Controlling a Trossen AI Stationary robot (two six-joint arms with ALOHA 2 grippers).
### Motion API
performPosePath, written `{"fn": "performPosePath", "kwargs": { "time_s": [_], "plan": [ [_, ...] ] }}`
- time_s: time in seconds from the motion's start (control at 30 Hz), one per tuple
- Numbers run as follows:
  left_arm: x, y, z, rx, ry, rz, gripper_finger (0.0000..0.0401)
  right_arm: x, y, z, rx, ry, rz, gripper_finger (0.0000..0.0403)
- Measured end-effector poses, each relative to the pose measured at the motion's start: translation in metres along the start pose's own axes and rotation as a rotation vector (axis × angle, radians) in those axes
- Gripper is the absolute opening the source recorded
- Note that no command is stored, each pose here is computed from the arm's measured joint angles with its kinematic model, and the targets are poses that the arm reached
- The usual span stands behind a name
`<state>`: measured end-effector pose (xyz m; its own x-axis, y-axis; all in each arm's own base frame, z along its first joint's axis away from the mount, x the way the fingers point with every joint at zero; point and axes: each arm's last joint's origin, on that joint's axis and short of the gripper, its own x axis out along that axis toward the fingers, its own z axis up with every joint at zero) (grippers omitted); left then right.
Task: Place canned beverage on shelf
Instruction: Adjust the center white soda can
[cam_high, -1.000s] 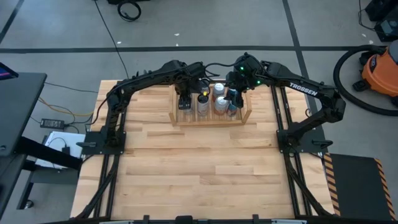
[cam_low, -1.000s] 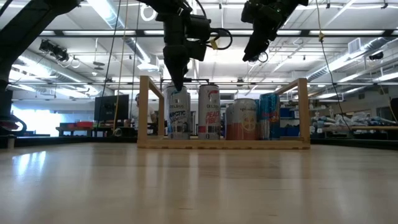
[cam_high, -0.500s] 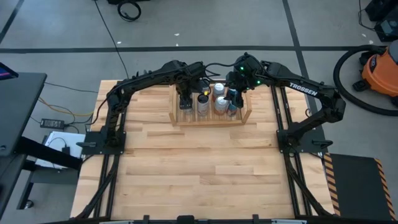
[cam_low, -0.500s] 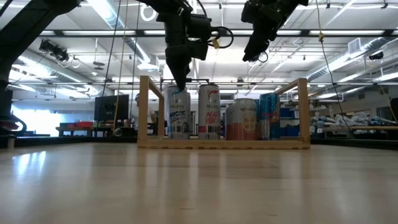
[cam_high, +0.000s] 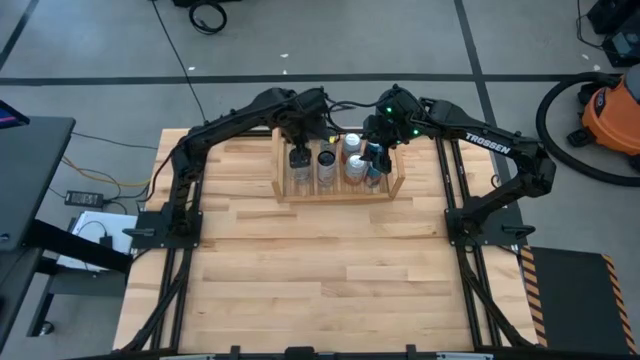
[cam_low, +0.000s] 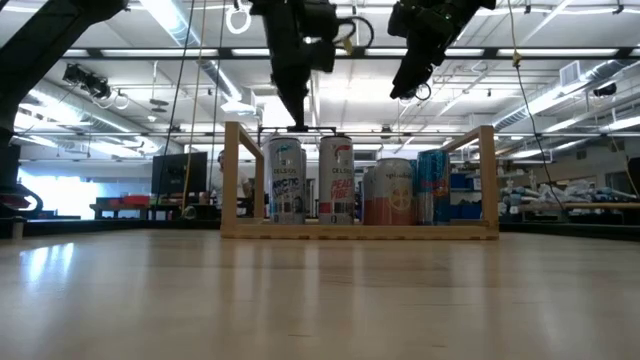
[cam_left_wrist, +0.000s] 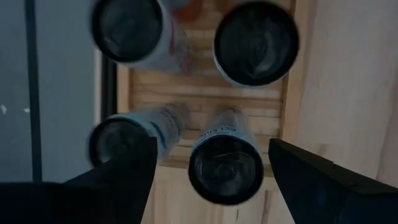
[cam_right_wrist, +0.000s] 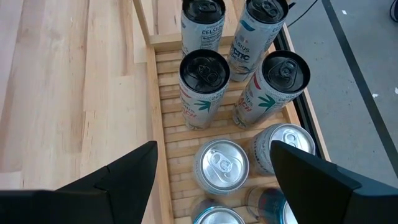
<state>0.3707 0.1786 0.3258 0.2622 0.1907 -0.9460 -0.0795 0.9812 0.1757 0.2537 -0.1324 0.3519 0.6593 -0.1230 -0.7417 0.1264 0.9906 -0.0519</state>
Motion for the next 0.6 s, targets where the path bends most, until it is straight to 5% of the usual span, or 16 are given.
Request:
{"fn": "performPosePath", "kwargs": {
  "time_s": [0.33, 0.6],
  "plan": [
    [-0.076, -0.003, 0.005, -0.082, -0.184, 0.068, 0.0309, 0.009, -0.003, 0.005, -0.06, -0.025, -0.003, 0.032],
    [-0.093, -0.01, -0.007, -0.103, -0.179, 0.065, 0.0309, 0.038, -0.011, 0.015, -0.173, -0.095, 0.021, 0.032]
  ]
}}
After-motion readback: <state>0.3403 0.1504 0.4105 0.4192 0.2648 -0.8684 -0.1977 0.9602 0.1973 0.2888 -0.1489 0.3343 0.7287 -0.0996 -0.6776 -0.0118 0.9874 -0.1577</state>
